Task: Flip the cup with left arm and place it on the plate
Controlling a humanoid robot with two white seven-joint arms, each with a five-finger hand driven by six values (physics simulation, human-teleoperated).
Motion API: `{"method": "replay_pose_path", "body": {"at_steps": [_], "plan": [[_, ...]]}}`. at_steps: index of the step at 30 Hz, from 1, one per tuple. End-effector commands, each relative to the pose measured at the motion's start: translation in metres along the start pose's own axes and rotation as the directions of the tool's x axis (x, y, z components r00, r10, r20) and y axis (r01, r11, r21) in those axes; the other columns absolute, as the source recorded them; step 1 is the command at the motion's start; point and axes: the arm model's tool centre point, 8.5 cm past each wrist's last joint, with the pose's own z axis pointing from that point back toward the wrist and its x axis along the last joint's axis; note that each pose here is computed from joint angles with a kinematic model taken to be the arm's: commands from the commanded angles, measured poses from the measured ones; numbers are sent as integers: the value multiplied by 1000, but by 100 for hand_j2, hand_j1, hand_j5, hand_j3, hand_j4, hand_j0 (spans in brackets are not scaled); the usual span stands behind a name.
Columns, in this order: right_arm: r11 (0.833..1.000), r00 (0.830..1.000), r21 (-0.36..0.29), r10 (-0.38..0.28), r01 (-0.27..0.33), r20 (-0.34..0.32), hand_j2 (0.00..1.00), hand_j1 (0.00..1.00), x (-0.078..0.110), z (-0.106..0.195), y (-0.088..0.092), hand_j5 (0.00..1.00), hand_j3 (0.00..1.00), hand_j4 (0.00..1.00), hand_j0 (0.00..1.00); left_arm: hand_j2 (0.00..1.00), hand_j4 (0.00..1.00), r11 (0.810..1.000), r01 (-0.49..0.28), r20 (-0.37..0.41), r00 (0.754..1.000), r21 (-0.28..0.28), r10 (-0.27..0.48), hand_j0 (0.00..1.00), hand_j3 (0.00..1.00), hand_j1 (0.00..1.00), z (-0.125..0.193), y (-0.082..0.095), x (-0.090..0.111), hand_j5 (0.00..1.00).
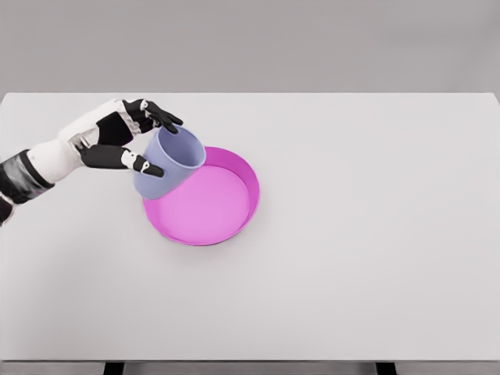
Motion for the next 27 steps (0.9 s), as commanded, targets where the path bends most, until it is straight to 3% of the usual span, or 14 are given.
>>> {"method": "replay_pose_path", "body": {"at_steps": [1,8,12,20,21,23,27], "plan": [[1000,1000,0,0,0,0,100,100,0,0,0,100,100,100,100,51,51,999,-46,31,998,10,46,51,51,51,-10,-5,-10,51],[1000,1000,0,0,0,-1,100,100,0,0,0,100,100,100,100,51,51,992,-119,89,989,28,116,51,51,51,-32,-8,-23,51],[1000,1000,0,0,0,0,100,100,0,0,0,100,100,100,100,51,51,989,-147,165,976,32,139,51,51,51,-48,-17,-31,51],[1000,1000,0,0,0,0,100,100,0,0,0,100,100,100,100,51,51,979,-200,183,964,29,192,51,51,51,-60,-29,-47,51],[1000,1000,0,0,0,0,100,100,0,0,0,100,100,100,100,51,51,980,-199,191,963,31,189,51,51,51,-60,-29,-47,51],[1000,1000,0,0,0,0,100,100,0,0,0,100,100,100,100,49,49,990,-133,293,949,45,114,49,49,49,-57,-30,-38,49],[1000,1000,0,0,0,0,100,100,0,0,0,100,100,100,100,49,49,992,-103,392,917,67,69,49,49,49,-54,-30,-30,49]]}}
